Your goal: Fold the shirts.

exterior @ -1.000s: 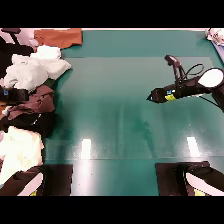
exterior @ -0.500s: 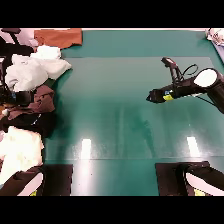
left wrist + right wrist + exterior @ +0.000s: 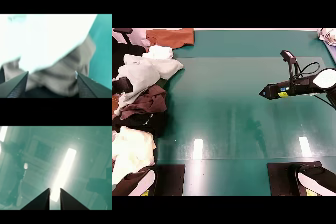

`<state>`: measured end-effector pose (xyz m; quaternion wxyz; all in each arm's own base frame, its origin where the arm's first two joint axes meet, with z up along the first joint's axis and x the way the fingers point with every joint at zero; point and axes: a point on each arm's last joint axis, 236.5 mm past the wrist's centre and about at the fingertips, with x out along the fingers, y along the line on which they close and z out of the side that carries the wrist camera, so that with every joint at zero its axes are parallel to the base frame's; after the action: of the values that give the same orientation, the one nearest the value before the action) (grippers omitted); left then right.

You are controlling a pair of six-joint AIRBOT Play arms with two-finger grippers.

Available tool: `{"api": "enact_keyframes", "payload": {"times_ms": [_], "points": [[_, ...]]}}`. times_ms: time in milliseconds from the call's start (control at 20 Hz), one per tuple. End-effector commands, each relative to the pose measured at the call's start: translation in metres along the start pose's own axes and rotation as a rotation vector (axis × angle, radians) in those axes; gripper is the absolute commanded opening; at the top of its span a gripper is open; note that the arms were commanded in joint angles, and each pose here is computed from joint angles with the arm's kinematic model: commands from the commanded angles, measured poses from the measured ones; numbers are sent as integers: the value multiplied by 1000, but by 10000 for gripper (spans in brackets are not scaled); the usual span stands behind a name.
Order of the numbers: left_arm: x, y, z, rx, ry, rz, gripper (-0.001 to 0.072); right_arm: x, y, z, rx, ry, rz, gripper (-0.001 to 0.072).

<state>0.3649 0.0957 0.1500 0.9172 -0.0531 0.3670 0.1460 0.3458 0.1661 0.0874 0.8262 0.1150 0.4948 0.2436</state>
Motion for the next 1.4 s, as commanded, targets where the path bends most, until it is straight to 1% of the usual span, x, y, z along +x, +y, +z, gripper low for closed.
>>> {"api": "enact_keyframes", "payload": {"times_ms": [0,200,300,400,450,550,700,750,800,1000,1100,1250,1350], "points": [[25,3,32,61,-67,15,686,-1,2,1,10,-7,4,161],[81,-4,20,58,50,3,686,-1,2,0,40,-4,5,163],[92,3,18,74,68,29,686,-1,2,-1,47,4,6,163],[94,11,18,29,71,27,684,-1,3,-3,42,10,7,163],[94,14,17,-15,72,12,635,0,3,-2,42,7,6,163],[99,10,16,-88,80,-47,364,0,3,2,43,-11,4,163],[108,-28,7,-118,123,-209,354,0,3,5,44,-22,5,162],[109,-37,6,-116,125,-249,311,0,3,4,44,-21,5,162],[109,-39,7,-106,123,-259,26,-1,3,4,44,-20,5,162],[101,-39,17,-86,93,-260,24,-1,3,4,44,-20,5,162],[80,-39,41,-91,30,-264,23,0,3,4,44,-19,5,161],[18,-37,97,-125,-148,-271,22,-1,2,10,43,-43,1,161],[-38,-44,140,-117,-311,-295,22,-2,0,26,42,-112,-8,159]]}}
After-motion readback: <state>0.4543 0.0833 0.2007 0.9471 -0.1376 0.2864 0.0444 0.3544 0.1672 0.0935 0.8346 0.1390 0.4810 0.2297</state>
